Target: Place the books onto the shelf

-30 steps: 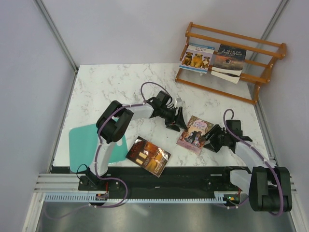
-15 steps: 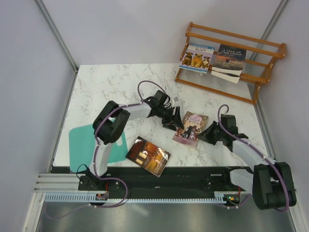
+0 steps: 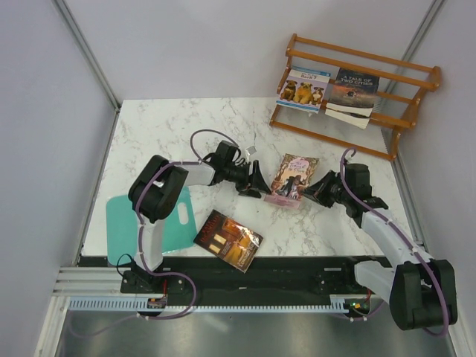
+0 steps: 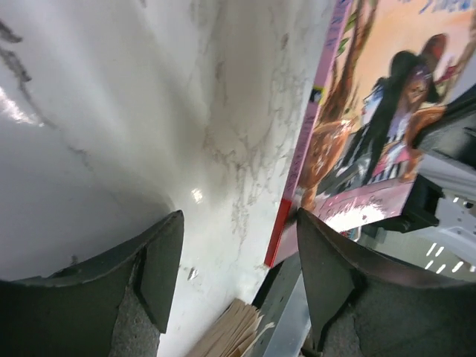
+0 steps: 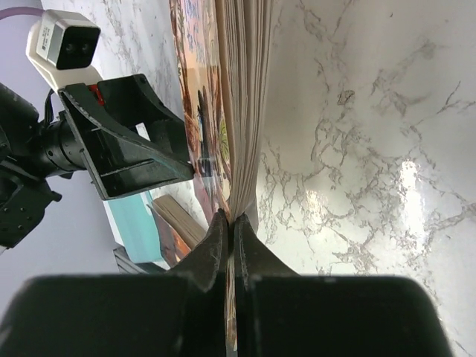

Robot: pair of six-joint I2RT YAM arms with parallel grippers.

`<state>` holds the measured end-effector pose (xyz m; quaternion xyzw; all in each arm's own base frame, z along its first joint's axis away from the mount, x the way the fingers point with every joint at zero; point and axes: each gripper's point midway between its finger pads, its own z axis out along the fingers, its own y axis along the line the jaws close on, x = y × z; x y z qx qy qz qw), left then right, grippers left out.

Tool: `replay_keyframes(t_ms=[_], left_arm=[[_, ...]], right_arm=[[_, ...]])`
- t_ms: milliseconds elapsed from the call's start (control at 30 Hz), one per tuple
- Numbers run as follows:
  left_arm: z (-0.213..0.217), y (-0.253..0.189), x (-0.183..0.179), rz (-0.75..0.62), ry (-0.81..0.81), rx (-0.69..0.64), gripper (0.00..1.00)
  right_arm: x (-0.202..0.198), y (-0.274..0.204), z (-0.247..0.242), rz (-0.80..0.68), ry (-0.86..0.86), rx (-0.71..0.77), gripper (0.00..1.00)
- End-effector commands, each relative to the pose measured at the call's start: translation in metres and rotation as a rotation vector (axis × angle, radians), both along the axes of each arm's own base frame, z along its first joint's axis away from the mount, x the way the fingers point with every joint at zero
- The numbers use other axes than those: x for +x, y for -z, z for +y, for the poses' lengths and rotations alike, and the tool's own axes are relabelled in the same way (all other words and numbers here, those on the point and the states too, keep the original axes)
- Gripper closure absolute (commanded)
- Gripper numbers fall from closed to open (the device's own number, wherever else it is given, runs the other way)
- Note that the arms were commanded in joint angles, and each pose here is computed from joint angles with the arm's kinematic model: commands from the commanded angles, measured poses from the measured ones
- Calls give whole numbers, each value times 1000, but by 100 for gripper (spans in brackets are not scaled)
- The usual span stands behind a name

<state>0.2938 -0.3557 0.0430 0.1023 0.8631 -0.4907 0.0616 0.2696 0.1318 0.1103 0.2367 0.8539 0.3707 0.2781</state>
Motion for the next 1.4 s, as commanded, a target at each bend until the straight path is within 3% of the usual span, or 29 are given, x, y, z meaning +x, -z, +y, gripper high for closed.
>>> replay_keyframes(t_ms=[0,133,233,267,300,333,467,567,600,733,1067,1367], left_arm=[[-26,-62,9,-92,26,-241,31],[-34,-79,10,-124,45,-298,39],[-41,-89,8,-123,75,-323,64],[-42,-91,6,-118,87,-332,82],[-43,-93,6,-119,89,-336,92],[-43,-95,6,-118,91,-339,98],[-41,-102,5,-139,83,-345,98],[-34,-112,10,-161,56,-347,98],[-31,-113,11,-163,47,-346,98],[-21,-134,23,-198,3,-361,98],[-21,-190,42,-247,-23,-475,98],[-26,-195,45,-215,-21,-524,98]], right_arm=[[6,-20,14,-69,-76,54,100],[3,-15,16,-56,-86,56,100],[3,-12,19,-44,-88,53,100],[4,-10,20,-38,-89,50,100],[3,-8,23,-29,-99,46,100],[3,-6,26,-21,-104,46,100],[4,0,31,-1,-113,31,97],[4,1,26,1,-87,14,65],[4,1,24,-1,-75,7,48],[1,-2,20,-4,-27,23,25],[4,-36,14,-129,80,99,9],[15,-39,25,-187,91,237,10]])
